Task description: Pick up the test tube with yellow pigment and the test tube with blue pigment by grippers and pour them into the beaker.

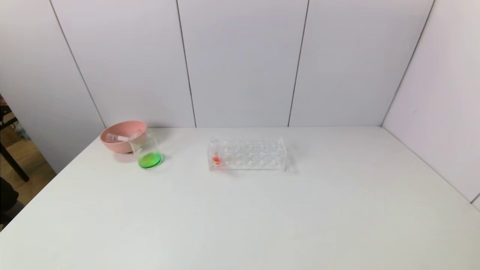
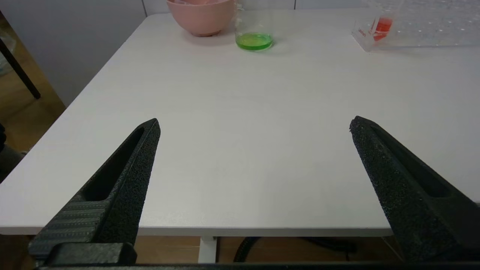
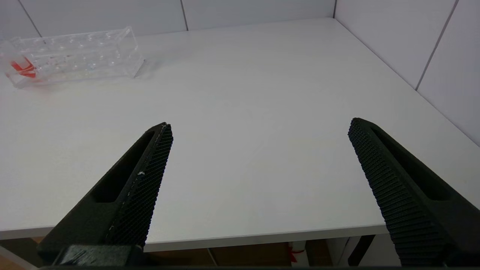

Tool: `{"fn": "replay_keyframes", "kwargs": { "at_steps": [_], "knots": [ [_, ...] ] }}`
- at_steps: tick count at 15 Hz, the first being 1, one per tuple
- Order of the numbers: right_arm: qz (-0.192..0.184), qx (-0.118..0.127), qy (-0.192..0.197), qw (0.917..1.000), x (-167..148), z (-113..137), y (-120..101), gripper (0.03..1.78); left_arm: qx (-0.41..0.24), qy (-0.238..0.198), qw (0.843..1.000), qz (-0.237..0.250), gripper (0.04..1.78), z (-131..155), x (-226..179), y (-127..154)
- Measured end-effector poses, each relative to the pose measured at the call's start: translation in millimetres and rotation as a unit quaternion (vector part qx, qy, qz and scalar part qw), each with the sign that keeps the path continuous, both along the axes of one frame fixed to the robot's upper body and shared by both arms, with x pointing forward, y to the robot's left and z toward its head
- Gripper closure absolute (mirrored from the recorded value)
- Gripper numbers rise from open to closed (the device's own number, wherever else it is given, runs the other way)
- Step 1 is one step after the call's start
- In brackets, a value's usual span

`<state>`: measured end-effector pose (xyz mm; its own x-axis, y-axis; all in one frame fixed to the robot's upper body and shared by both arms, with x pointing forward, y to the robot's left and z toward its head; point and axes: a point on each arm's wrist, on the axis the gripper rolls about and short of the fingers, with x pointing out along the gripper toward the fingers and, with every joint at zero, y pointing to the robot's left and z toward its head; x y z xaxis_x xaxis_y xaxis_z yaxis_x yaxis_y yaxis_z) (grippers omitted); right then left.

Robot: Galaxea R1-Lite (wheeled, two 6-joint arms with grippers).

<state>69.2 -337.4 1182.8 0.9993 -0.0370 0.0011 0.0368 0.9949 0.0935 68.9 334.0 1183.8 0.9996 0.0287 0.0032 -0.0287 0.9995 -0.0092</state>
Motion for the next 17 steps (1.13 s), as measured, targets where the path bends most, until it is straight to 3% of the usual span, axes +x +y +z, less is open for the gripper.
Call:
{"fn": "replay_keyframes", "kwargs": {
  "at_steps": [7,17],
  "knots": [
    [0.000,0.000,0.000,1.0000,0.0,0.0,0.0,0.10,-0.042,-0.003,0.999,0.004,0.06,-0.6,0.2,0.2],
    [-0.001,0.002,0.000,1.0000,0.0,0.0,0.0,0.10,-0.043,-0.003,0.999,0.004,0.06,-0.6,0.2,0.2]
  ]
}}
